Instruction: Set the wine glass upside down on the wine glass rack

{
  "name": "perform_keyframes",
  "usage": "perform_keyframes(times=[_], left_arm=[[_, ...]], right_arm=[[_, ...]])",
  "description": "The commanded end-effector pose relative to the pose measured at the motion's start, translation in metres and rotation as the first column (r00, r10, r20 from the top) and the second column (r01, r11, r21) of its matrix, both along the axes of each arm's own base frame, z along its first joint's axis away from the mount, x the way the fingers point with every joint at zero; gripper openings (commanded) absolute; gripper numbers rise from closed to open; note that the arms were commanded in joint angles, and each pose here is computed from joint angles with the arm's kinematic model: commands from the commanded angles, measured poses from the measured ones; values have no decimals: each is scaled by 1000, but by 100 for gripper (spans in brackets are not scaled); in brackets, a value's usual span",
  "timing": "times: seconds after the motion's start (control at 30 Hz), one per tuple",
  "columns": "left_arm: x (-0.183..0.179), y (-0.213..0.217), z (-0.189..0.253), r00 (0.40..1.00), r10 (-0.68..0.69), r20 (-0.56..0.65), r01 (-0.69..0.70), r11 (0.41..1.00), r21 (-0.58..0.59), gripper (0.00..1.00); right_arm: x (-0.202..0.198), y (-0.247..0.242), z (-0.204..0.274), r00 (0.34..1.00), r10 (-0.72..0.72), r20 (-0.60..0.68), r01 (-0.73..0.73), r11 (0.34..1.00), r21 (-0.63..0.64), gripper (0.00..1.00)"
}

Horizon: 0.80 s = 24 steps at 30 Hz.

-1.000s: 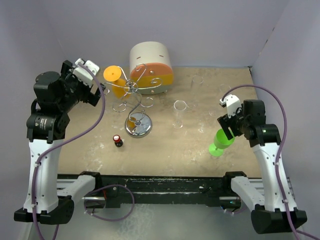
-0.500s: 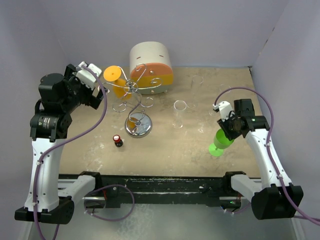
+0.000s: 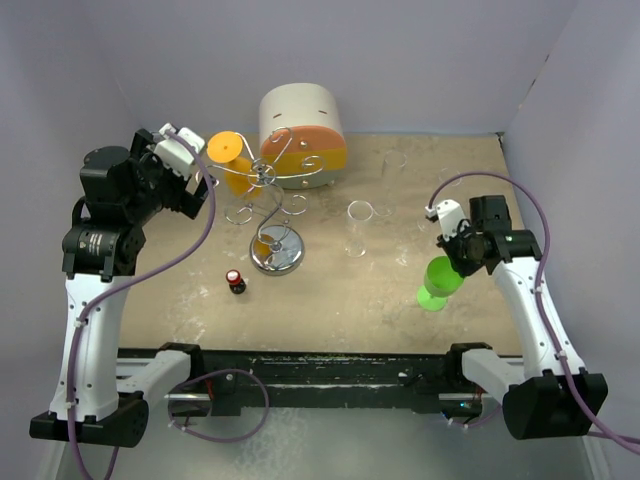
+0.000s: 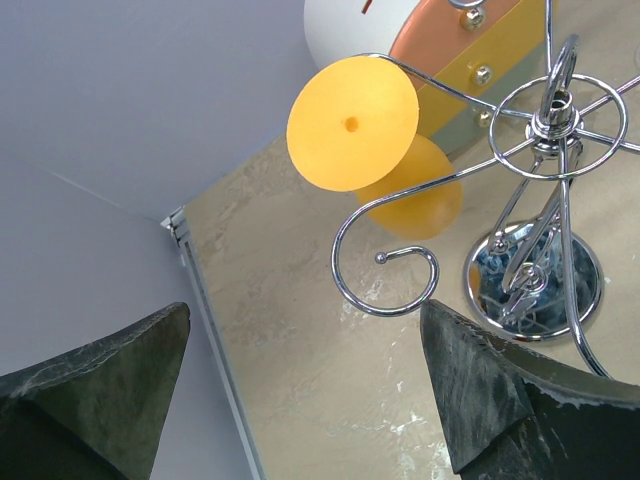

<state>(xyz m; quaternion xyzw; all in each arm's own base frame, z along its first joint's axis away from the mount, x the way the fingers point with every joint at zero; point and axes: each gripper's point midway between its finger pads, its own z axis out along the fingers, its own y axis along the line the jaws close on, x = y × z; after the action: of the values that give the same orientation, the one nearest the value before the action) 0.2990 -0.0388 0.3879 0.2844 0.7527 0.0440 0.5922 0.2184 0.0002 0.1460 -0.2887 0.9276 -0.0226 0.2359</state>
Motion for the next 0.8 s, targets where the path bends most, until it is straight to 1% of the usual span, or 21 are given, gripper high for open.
perform_keyframes(times=[0.0,0.07,0.2,0.27,0.37,0.47,0.53,0.77], left_arm=[[1,2,11,999,20,38,-18,999,-32,99],[-2,2,14,998,35,43,-32,998,-57,99],[-12,10,20,994,80,69,-72,992,-106,99],[-18,10,25,993,81,88,-67,986,-152,99],[-25,4,32,996,39,79,-16,963,-271,99],[-31,-16,37,997,-73,31,80,929,-361,99],[-32,-17,40,997,-75,23,79,927,-366,99],[-39,-5,48,999,-18,28,26,952,-306,99]], right_arm=[[12,5,34,995,32,97,-34,999,20,5],[15,8,45,991,44,125,-48,998,29,0],[21,16,75,977,82,197,-95,994,57,0],[24,22,93,965,104,242,-126,989,77,0],[32,34,122,940,132,314,-177,977,117,0],[41,46,154,908,147,391,-223,962,156,0],[45,51,169,893,146,426,-238,956,172,0],[47,58,201,851,127,510,-261,944,202,0]])
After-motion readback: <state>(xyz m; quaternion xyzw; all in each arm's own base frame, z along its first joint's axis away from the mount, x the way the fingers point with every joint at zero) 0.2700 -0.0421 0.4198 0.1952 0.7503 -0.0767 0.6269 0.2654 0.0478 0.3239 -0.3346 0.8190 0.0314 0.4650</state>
